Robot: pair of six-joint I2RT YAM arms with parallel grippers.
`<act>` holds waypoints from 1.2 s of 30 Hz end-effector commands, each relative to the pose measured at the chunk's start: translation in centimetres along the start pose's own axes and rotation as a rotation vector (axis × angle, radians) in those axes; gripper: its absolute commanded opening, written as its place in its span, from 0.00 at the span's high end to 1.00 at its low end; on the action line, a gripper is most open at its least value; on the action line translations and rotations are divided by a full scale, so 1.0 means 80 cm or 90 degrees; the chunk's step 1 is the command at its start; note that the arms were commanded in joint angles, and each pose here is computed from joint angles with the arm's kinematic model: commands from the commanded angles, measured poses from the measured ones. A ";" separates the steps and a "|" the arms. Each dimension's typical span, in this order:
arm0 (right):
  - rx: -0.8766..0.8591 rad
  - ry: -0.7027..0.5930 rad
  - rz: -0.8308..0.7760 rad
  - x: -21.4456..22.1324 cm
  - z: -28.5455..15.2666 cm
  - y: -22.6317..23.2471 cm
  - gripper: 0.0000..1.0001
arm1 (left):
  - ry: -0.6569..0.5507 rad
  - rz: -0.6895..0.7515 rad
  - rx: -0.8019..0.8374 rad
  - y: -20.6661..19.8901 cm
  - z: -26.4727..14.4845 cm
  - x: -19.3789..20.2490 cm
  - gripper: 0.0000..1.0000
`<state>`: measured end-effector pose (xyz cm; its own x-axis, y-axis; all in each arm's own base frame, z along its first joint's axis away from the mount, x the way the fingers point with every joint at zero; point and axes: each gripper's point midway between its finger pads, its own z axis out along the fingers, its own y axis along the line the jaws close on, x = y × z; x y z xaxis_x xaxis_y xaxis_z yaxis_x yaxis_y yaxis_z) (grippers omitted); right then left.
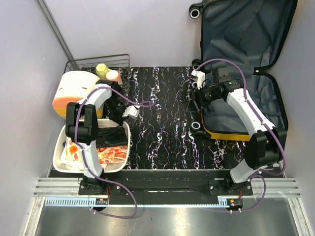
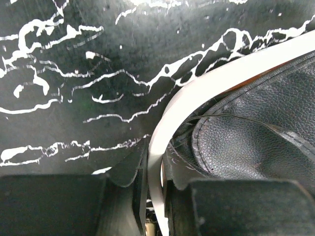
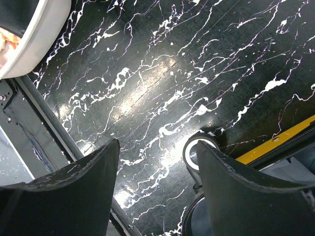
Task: Open, take out, and arrange the luggage
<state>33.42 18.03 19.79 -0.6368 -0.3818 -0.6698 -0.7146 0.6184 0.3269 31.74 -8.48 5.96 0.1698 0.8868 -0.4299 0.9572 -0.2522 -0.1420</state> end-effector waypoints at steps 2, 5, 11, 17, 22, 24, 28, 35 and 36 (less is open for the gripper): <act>-0.009 -0.028 -0.006 -0.017 -0.007 0.005 0.27 | 0.064 0.053 0.031 -0.036 -0.044 0.033 0.93; -0.010 -0.028 -0.007 -0.017 -0.006 0.006 0.27 | 0.083 0.055 0.035 -0.042 -0.049 0.051 0.91; -0.010 -0.029 -0.008 -0.019 -0.007 0.005 0.27 | 0.096 0.058 0.017 -0.043 -0.061 0.055 0.74; -0.004 -0.032 -0.016 -0.024 -0.008 0.002 0.23 | 0.040 0.009 -0.072 -0.013 -0.107 0.013 0.27; 0.012 -0.043 -0.040 -0.037 -0.012 -0.004 0.19 | 0.025 0.002 -0.149 0.006 -0.149 -0.027 0.01; 0.026 -0.052 -0.055 -0.046 -0.016 -0.007 0.16 | 0.021 0.001 -0.188 0.009 -0.166 -0.045 0.01; 0.059 -0.082 -0.088 -0.069 -0.024 -0.017 0.05 | 0.015 0.003 -0.265 0.026 -0.194 -0.090 0.01; 0.151 -0.185 -0.136 -0.134 -0.049 -0.041 0.00 | -0.106 -0.162 -0.525 0.093 -0.291 -0.173 0.01; 0.169 -0.214 -0.131 -0.150 -0.053 -0.046 0.00 | -0.140 -0.170 -0.564 0.107 -0.305 -0.190 0.01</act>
<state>38.17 17.78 23.85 -0.4855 -0.3730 -0.7907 -0.7410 0.6555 0.1457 40.69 -12.35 25.85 0.1095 0.8889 -0.4449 0.9260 0.0714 0.3706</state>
